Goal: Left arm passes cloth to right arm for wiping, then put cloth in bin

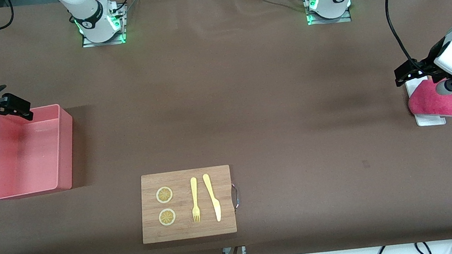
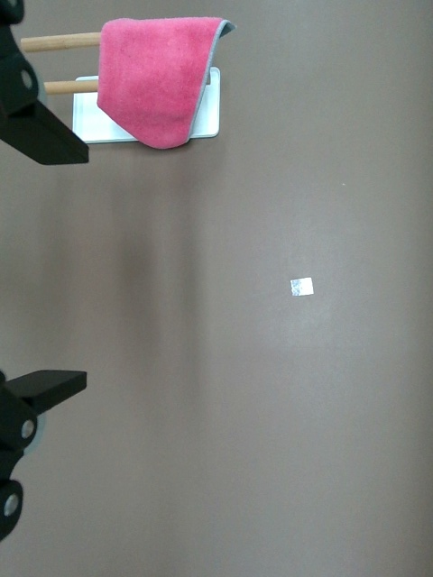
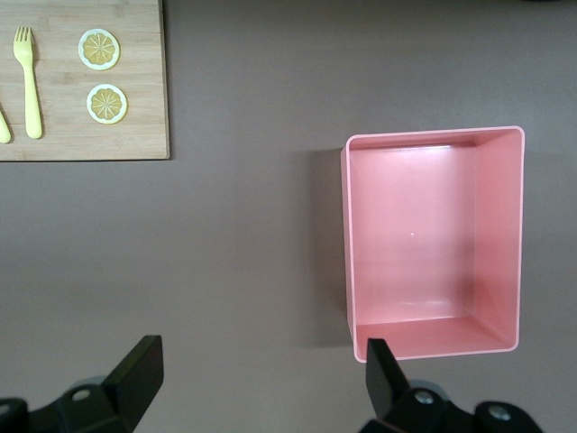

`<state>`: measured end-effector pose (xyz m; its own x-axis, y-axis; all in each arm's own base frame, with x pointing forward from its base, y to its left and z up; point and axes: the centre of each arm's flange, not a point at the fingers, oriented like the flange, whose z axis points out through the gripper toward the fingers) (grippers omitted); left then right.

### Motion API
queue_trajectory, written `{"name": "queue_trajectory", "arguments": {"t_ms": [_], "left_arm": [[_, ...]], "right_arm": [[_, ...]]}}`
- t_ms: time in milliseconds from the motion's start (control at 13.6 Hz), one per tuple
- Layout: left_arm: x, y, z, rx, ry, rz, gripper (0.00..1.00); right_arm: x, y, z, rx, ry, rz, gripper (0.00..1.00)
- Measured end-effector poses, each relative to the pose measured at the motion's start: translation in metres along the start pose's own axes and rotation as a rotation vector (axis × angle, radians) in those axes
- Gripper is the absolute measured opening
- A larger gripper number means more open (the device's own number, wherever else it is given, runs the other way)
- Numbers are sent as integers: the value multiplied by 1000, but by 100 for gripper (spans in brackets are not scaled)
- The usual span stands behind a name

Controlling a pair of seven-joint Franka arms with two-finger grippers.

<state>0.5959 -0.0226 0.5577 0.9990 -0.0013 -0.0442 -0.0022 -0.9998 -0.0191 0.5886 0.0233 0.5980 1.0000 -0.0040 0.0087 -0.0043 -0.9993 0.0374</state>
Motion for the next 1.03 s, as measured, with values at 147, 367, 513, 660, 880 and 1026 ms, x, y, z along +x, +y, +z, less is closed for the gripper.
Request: {"name": "queue_trajectory", "arguments": {"t_ms": [147, 367, 513, 660, 880, 1026], "left_arm": [[0, 0, 0, 0, 0, 0, 100], [0, -2, 0, 0, 0, -3, 100], [0, -3, 0, 0, 0, -5, 100], [0, -3, 0, 0, 0, -6, 100], [0, -5, 0, 0, 0, -8, 100], [0, -5, 0, 0, 0, -8, 100]], "right_arm": [[0, -1, 0, 0, -1, -1, 100], [0, -2, 1, 1, 0, -4, 100], [0, -3, 1, 1, 0, -5, 100], [0, -3, 0, 1, 0, -5, 100], [0, -3, 0, 0, 0, -5, 100], [1, -3, 1, 1, 1, -6, 100]]}}
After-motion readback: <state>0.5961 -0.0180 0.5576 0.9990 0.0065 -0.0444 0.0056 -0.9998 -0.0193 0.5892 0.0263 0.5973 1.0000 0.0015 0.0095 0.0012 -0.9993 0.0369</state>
